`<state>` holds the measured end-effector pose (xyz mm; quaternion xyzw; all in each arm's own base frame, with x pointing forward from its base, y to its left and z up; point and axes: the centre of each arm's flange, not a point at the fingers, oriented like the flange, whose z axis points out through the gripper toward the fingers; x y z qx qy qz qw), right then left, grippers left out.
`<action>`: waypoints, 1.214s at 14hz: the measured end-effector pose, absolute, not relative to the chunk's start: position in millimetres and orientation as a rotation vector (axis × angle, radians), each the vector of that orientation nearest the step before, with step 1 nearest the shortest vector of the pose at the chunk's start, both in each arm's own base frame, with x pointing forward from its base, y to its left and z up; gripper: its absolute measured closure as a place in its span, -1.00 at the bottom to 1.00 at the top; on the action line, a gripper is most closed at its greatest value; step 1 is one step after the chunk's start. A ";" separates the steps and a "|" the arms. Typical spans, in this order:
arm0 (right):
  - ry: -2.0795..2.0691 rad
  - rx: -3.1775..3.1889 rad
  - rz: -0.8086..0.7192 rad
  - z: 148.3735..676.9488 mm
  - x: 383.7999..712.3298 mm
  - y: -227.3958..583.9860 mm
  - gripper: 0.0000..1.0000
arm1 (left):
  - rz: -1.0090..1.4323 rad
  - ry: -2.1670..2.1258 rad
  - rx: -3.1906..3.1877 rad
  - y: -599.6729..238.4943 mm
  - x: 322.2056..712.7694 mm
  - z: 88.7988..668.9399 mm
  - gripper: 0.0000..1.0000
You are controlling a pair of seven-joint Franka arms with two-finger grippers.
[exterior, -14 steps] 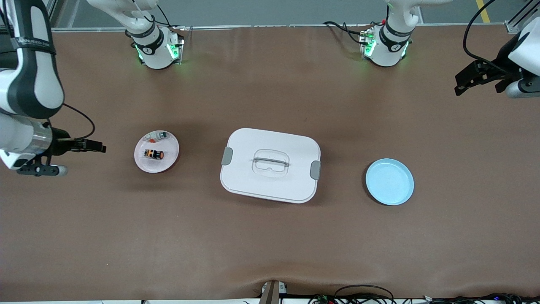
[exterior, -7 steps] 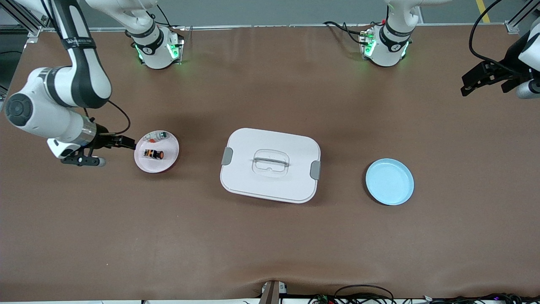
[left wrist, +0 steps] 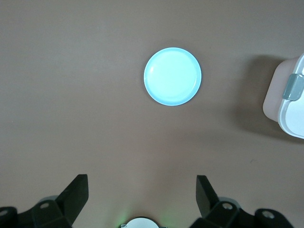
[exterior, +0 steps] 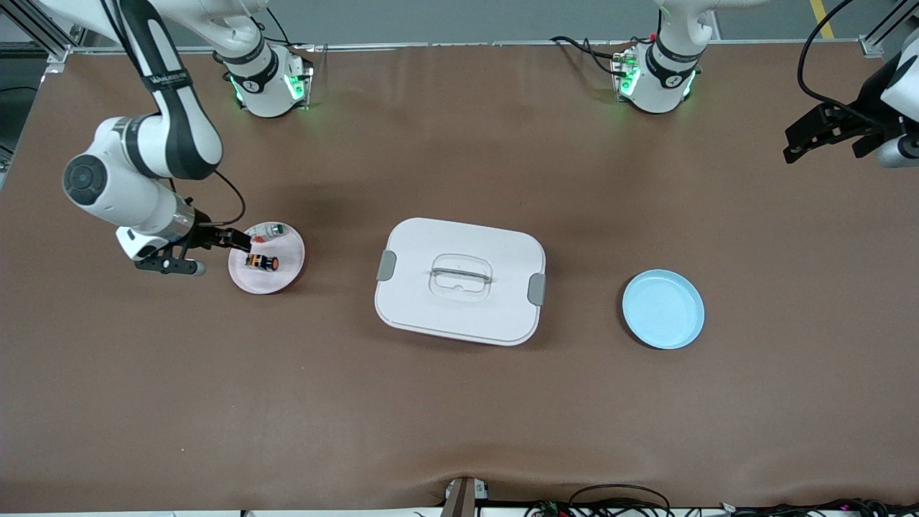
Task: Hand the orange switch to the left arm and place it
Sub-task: 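Lower the right gripper and grasp the black-orange switch on the plate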
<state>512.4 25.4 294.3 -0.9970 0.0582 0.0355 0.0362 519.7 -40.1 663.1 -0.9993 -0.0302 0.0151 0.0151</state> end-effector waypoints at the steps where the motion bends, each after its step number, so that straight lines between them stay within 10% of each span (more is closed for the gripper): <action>1: 0.169 -3.065 0.092 289.1 508.7 32.5 -1.00 | 0.047 -0.095 -3.110 -40.0 519.7 663.1 -1.00; 17: 0.233 -3.091 -0.011 213.6 508.1 33.8 -1.00 | 0.066 -0.110 -3.108 -34.6 519.4 660.2 -1.00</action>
